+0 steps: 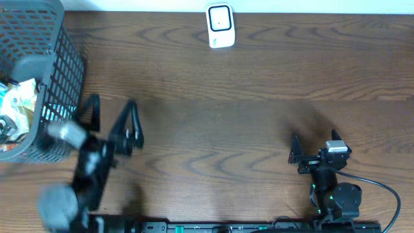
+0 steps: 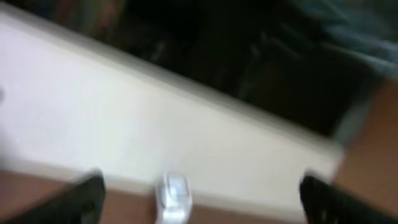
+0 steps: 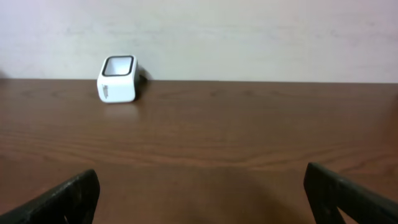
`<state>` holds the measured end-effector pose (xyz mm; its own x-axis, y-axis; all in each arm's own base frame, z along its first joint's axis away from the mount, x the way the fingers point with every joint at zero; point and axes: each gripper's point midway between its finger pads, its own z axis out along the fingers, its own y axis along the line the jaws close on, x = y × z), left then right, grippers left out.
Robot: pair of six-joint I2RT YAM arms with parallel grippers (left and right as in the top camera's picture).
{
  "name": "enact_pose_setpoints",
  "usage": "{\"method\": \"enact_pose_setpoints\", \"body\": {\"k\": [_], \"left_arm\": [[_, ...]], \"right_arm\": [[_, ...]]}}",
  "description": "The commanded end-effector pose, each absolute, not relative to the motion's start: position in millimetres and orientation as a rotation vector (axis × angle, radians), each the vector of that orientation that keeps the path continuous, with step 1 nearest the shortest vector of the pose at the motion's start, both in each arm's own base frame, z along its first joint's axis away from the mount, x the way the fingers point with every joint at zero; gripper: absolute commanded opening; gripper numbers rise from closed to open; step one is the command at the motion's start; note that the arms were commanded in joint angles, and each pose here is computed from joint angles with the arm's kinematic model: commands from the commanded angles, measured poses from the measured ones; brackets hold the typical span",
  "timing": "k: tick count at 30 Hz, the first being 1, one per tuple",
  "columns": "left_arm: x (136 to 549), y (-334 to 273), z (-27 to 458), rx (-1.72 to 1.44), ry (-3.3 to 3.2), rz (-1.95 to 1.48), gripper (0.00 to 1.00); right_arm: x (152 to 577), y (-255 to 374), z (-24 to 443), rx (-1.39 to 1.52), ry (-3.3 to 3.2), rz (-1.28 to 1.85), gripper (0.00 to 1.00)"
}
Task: Scan the item barcode
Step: 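Move the left gripper up and into the grey basket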
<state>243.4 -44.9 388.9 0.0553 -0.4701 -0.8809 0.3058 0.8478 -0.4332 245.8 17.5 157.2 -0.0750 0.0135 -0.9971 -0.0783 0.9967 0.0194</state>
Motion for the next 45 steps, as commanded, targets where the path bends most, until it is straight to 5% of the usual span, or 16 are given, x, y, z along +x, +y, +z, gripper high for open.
{"method": "enact_pose_setpoints", "body": {"k": [1,10,17,31,45], "left_arm": [[279,-41,426,-0.008,1.635,-0.35,0.98],[341,-22,492,0.107,1.857,-0.113,0.98],[383,94,498,-0.271,1.941,0.013,0.98],[380,277,363,-0.789,2.19,0.305,0.98],[376,326,189,-0.778,2.651,0.499,0.98]], "right_arm": [[245,19,156,-0.059,1.646,0.072,0.99],[245,19,156,-0.059,1.646,0.072,0.99],[245,19,156,-0.059,1.646,0.073,0.99],[245,19,156,-0.059,1.646,0.072,0.99],[245,19,157,-0.059,1.645,0.073,0.99]]}}
